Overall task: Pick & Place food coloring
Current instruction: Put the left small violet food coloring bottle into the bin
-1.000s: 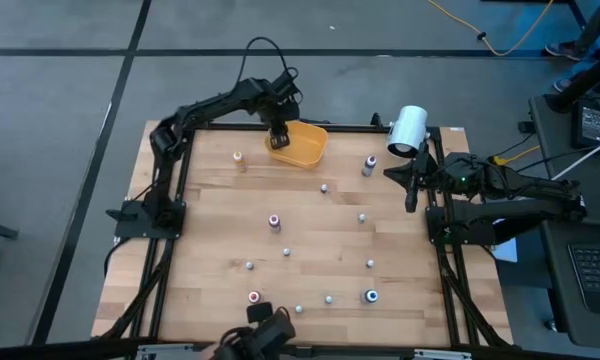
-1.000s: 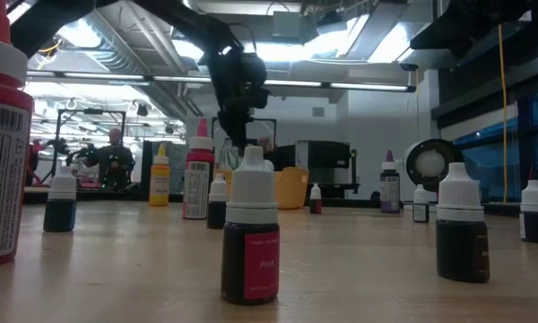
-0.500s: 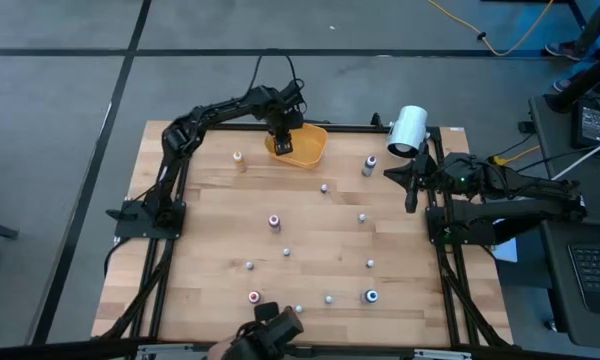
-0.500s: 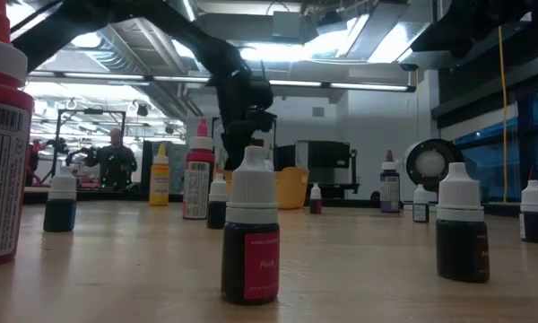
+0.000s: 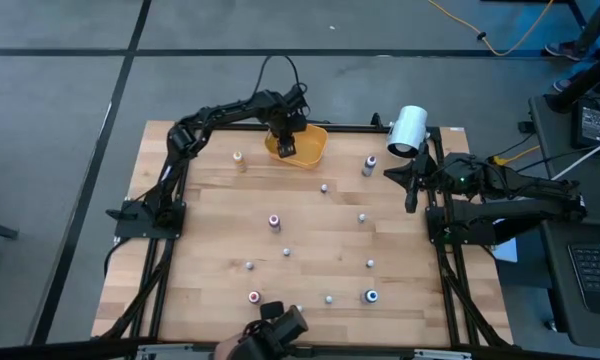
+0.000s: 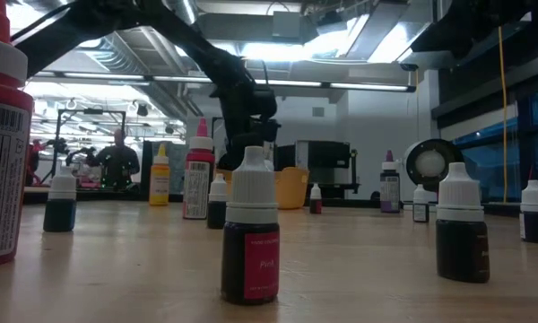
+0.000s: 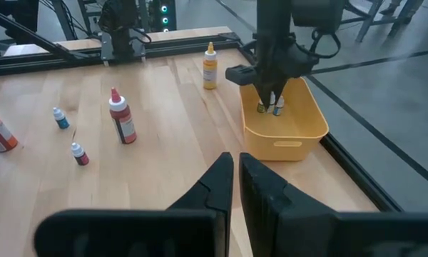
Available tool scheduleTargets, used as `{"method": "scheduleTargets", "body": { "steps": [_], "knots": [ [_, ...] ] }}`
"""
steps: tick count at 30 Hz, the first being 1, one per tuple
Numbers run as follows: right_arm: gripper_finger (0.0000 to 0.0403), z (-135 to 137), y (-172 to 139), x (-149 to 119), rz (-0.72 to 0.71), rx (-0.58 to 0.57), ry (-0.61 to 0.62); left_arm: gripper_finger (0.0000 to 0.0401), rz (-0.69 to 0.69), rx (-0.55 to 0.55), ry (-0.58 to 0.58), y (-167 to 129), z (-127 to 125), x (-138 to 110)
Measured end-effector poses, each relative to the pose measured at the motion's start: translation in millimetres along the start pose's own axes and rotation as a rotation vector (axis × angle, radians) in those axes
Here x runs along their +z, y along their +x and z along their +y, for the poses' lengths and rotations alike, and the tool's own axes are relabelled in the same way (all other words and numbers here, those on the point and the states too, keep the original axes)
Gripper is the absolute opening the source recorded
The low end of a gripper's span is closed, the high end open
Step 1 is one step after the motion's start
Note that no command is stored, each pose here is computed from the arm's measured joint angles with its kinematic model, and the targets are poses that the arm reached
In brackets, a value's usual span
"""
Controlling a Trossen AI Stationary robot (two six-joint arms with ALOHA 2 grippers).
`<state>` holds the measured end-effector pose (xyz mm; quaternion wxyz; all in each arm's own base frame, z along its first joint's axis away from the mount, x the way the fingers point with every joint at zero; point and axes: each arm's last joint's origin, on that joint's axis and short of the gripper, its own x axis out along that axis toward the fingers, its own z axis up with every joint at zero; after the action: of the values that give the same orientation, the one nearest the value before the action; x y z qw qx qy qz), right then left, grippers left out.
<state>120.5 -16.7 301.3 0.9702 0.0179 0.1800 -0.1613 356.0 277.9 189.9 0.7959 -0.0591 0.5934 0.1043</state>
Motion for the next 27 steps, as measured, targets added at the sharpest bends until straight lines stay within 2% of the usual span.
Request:
{"method": "scheduleTargets", "body": {
  "steps": [8,19,27],
  "knots": [
    [0.0030,0,0,0,0.004,0.000,-0.001,0.0076,-0.027,0.013,0.002,0,2,2],
    [0.0030,0,0,-1,0.007,-0.001,0.002,0.0078,0.027,0.014,-0.012,21,4,-1],
    [0.0030,0,0,-1,0.008,-0.001,0.002,0.0094,0.027,0.026,-0.011,21,5,-1]
  ]
}}
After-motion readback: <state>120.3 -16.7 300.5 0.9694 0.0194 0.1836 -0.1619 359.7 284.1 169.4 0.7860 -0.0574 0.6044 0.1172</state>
